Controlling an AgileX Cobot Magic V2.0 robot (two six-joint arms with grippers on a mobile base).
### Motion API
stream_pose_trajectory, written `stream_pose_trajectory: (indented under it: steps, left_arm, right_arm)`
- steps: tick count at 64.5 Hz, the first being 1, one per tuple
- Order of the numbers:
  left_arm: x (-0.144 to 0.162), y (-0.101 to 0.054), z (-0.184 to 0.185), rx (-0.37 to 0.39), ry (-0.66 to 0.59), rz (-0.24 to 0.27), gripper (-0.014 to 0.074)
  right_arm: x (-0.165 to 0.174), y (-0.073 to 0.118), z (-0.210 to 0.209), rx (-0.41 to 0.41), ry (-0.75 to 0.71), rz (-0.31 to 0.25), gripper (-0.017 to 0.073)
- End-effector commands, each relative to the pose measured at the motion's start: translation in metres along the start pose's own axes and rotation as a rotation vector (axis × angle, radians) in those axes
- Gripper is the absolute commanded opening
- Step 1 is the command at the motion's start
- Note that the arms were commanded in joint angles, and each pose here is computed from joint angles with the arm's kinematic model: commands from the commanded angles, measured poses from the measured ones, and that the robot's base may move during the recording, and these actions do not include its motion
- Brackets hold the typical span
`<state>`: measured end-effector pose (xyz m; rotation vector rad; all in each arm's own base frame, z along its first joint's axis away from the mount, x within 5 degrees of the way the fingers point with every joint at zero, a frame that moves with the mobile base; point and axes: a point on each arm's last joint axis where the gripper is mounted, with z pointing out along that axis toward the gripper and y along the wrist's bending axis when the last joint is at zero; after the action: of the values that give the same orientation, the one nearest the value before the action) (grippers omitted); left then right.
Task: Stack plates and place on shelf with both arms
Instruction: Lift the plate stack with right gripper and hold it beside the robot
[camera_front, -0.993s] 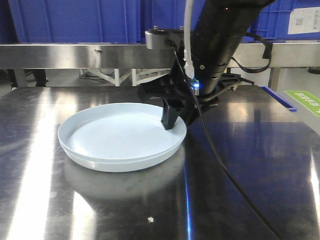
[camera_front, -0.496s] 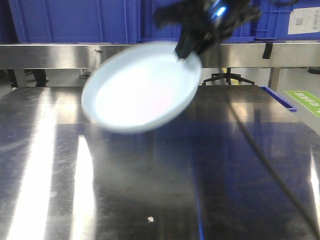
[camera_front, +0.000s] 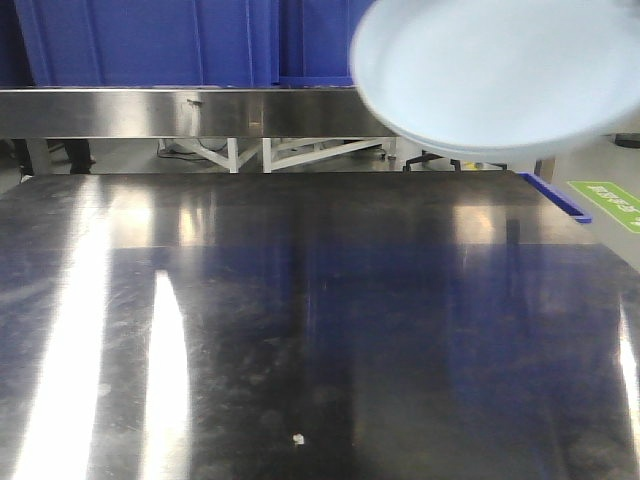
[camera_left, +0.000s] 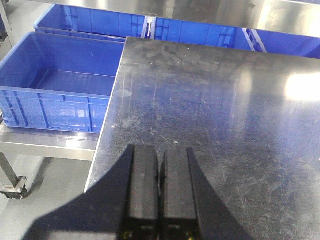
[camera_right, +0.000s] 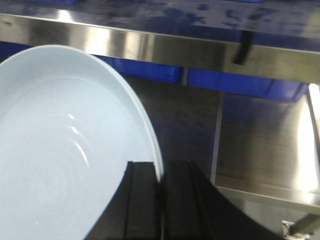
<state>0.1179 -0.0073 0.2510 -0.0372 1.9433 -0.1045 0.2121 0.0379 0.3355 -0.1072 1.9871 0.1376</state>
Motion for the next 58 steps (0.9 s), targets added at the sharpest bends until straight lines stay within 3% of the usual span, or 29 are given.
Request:
stream_pose_trajectory:
  steps: [1,12,24,58]
  left_arm:
    - [-0.016,-0.002,-0.003,0.016,-0.105,-0.015,0.0088]
    - [-0.016,-0.002,-0.003,0.016,-0.105,-0.015,0.0088]
    - [-0.016,-0.002,-0.003,0.016,-0.105,-0.015,0.0088]
    - [-0.016,-0.002,-0.003,0.016,-0.105,-0.015,0.0088]
  right_arm:
    - [-0.004,-0.009,-0.031,0.025,-0.182,0.007,0.0050]
    - [0.034,-0.020,-0.062,0.092,-0.225,0.029,0.0050]
    - [0.061,-0.022,-0.080,0.112,-0.271,0.036,0.0050]
    - [0.066,-0.021,-0.087,0.112,-0.291,0.035,0.0048]
